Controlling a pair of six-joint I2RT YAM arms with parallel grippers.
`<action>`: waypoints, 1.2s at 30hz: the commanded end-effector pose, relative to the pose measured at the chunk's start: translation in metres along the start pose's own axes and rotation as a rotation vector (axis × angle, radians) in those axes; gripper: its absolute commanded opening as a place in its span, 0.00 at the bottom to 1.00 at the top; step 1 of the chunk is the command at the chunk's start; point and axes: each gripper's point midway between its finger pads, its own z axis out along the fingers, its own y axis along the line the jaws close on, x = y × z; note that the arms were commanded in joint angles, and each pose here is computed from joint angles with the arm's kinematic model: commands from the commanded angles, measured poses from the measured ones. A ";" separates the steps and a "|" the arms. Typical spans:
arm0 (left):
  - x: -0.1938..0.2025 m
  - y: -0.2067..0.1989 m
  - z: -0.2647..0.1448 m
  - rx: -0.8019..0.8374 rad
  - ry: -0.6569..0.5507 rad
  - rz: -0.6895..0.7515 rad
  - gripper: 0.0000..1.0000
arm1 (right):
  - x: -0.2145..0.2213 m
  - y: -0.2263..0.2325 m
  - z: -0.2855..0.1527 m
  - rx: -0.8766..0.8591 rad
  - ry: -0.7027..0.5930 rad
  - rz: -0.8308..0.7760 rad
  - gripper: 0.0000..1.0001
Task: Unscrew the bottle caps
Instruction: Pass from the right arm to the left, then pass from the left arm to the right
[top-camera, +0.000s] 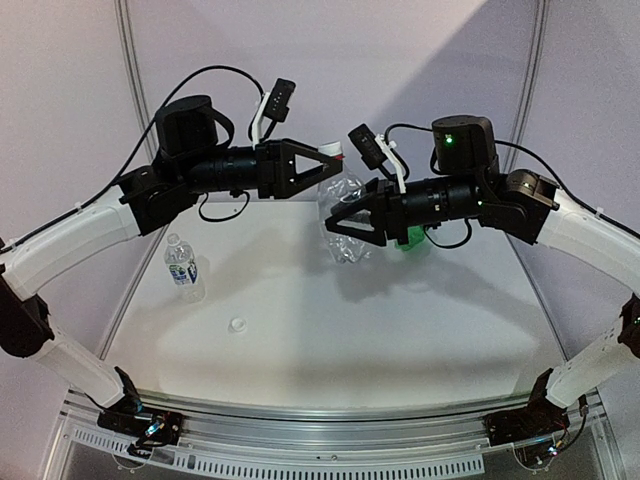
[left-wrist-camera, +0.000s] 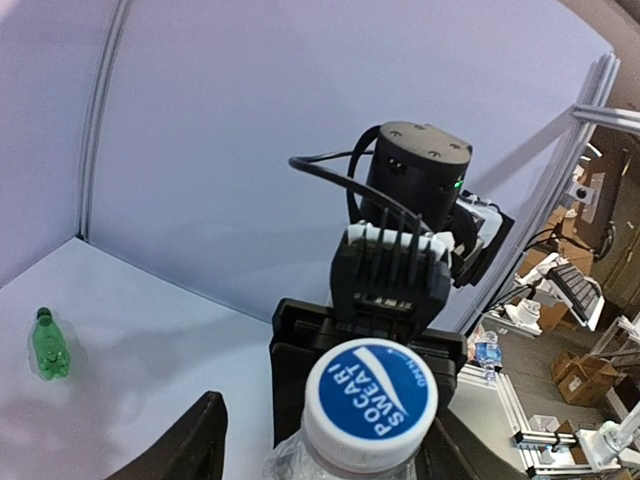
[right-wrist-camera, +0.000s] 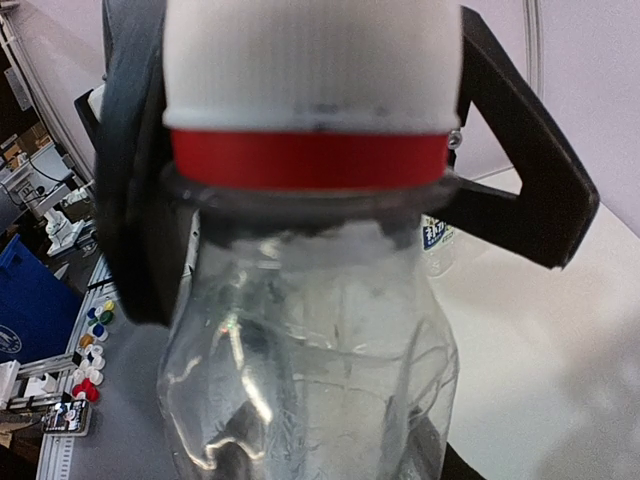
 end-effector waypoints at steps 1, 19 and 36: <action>-0.010 -0.006 0.000 0.044 -0.037 0.006 0.58 | 0.001 0.010 -0.006 -0.017 0.003 -0.020 0.24; -0.027 -0.013 -0.018 0.020 -0.170 0.029 0.00 | -0.017 -0.003 -0.014 0.081 -0.132 0.028 0.90; -0.052 -0.002 -0.031 -0.065 -0.325 -0.029 0.00 | -0.022 -0.006 -0.019 0.091 -0.234 0.074 0.87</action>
